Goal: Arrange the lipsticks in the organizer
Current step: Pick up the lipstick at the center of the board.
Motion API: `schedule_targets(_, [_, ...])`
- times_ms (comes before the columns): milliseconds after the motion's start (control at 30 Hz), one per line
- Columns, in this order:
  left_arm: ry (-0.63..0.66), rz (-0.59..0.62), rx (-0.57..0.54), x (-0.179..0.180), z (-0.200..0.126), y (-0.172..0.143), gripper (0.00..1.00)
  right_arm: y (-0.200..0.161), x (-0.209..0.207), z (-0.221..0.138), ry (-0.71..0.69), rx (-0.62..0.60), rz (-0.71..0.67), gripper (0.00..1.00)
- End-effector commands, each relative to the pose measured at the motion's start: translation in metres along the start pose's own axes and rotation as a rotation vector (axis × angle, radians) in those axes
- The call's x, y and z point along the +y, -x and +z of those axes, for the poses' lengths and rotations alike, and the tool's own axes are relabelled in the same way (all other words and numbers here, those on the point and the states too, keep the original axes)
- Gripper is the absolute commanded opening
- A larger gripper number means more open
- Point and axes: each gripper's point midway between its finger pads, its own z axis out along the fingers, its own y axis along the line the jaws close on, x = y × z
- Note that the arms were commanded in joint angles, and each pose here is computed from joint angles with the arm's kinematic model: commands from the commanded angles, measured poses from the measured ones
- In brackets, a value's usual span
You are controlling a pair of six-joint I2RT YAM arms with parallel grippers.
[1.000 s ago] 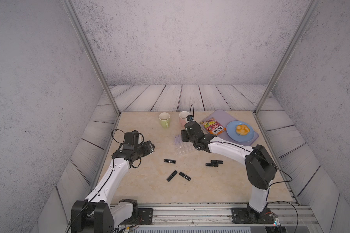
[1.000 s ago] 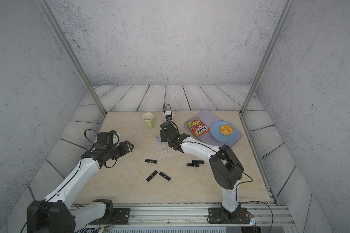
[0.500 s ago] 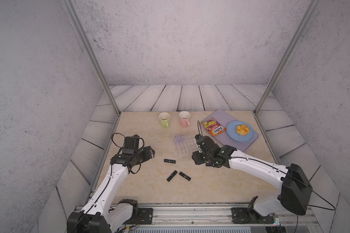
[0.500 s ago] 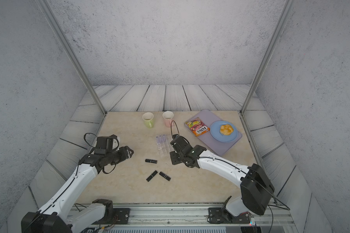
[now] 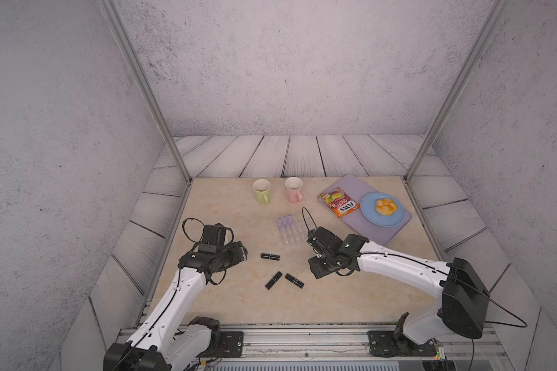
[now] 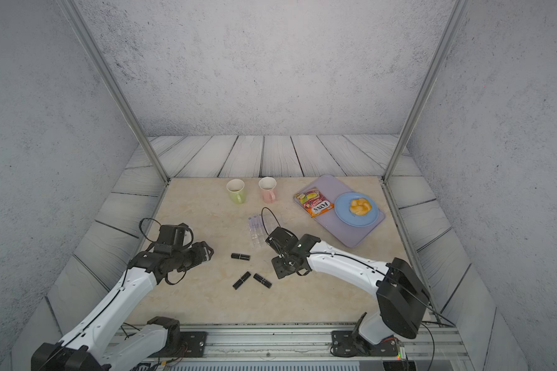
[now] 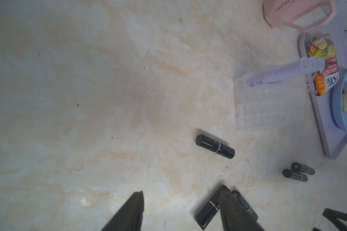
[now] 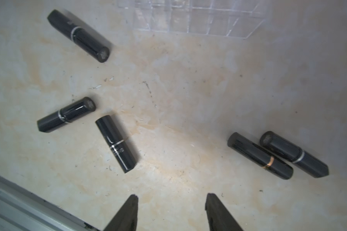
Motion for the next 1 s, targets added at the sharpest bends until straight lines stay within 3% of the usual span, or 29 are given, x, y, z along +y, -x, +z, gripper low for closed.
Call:
schedule_targets(0, [-0.009,-0.021,0.027,-0.001,0.006,-0.005,0.66,-0.001,0.001,-0.009,0.019,0.014,-0.047,0.58])
schedule_targets(133, [0.003,-0.079,0.026,0.004,0.008,-0.010,0.61,0.000,0.045,0.000,0.111,0.022,-0.145,0.59])
schedule_targets(333, [0.103,-0.119,-0.075,0.023,-0.010,-0.001,0.59,0.003,0.097,0.020,0.111,0.028,-0.336,0.60])
schedule_targets(600, [0.101,-0.102,-0.080,0.020,-0.011,0.006,0.59,0.002,0.096,0.053,0.046,0.111,-0.406,0.49])
schedule_targets(967, [0.094,-0.100,-0.066,0.021,-0.006,0.003,0.60,0.004,0.085,0.078,-0.001,0.162,-0.406,0.41])
